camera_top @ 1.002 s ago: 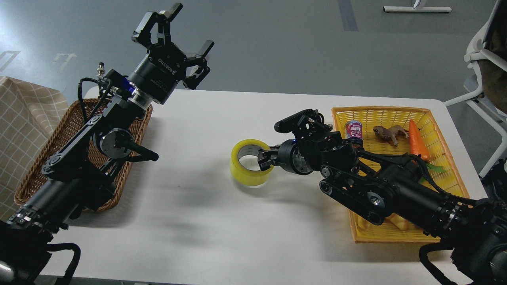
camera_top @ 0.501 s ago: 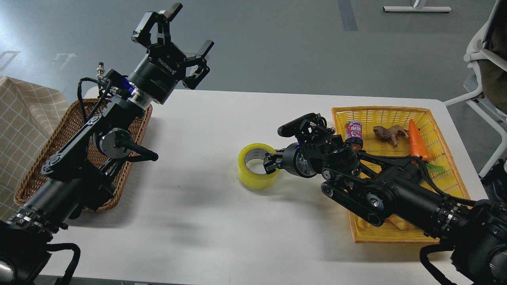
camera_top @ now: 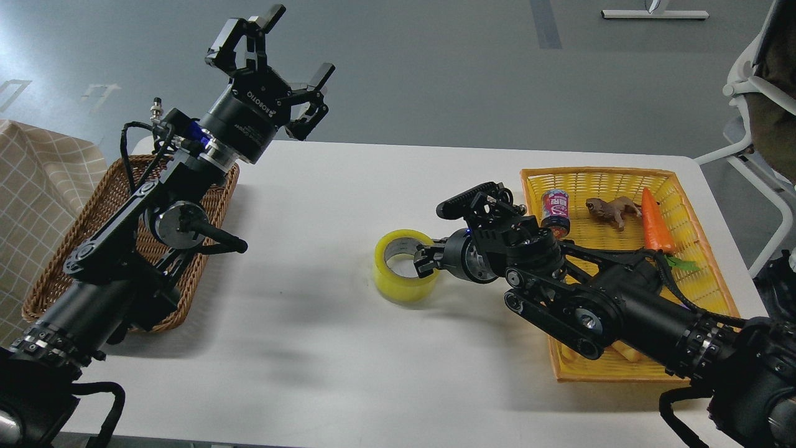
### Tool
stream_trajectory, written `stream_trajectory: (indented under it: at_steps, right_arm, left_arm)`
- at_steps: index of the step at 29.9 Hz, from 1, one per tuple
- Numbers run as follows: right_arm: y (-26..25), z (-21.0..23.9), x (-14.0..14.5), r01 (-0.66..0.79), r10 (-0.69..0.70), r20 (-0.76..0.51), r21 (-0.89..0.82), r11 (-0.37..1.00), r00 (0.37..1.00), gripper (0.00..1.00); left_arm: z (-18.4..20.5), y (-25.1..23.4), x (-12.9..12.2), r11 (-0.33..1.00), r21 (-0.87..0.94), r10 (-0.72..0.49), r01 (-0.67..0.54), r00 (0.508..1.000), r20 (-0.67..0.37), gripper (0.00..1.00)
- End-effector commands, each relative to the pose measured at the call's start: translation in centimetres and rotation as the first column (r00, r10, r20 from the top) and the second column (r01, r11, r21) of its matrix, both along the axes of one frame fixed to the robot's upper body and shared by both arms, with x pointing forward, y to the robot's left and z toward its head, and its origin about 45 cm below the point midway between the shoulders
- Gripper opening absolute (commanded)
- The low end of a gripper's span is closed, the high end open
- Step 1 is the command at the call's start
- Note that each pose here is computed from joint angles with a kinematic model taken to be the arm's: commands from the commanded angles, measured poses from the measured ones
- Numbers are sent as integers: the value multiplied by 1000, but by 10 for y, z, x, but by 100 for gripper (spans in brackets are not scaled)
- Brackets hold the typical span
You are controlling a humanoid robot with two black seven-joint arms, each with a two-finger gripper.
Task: Place and transfer tape with both arms
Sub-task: 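Set the tape roll on the table and open the right gripper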
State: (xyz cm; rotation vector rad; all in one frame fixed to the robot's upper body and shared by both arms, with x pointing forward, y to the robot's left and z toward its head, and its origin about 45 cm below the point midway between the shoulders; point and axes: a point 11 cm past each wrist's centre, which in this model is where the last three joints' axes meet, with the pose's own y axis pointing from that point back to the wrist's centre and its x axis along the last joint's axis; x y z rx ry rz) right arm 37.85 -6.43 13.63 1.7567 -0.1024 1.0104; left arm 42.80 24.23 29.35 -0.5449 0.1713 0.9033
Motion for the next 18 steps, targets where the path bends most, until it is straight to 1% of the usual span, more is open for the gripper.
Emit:
stream_trajectory:
  at_steps: [1, 2, 3, 4, 5, 6, 7, 8, 13, 18]
  right_arm:
    - [0, 1, 0, 1, -1, 0, 2, 1000, 1000, 16]
    - [0, 0, 0, 0, 0, 0, 1, 1000, 1000, 22]
    - [0, 1, 0, 2, -2, -1, 3, 1000, 1000, 33]
    - [0, 1, 0, 1, -1, -3, 5, 1000, 1000, 40]
    - [1, 1, 0, 0, 0, -1, 6, 1000, 1000, 50]
    - [1, 2, 1, 4, -3, -2, 11, 1000, 1000, 76]
    - [1, 3, 1, 4, -4, -3, 15, 1000, 1000, 90]
    - [1, 3, 1, 6, -6, -6, 18, 1000, 1000, 98]
    - [6, 6, -1, -4, 4, -7, 32, 999, 1000, 99]
    - [-3, 13, 1, -7, 6, 11, 32, 999, 1000, 99]
  left_arm:
    - [1, 0, 0, 1000, 1, 0, 0, 1000, 2, 98]
    - [1, 0, 0, 1000, -1, 0, 0, 1000, 1, 98]
    - [1, 0, 0, 1000, 1, 0, 0, 1000, 2, 98]
    - [1, 0, 0, 1000, 1, 0, 0, 1000, 2, 98]
    - [1, 0, 0, 1000, 1, 0, 0, 1000, 2, 98]
    - [1, 0, 0, 1000, -1, 0, 0, 1000, 1, 98]
    - [1, 0, 0, 1000, -1, 0, 0, 1000, 1, 98]
    - [1, -1, 0, 1000, -2, -1, 1, 1000, 1, 98]
    - [0, -1, 0, 1000, -1, -1, 1, 1000, 1, 98]
    - [0, 0, 0, 1000, 1, 0, 0, 1000, 1, 98]
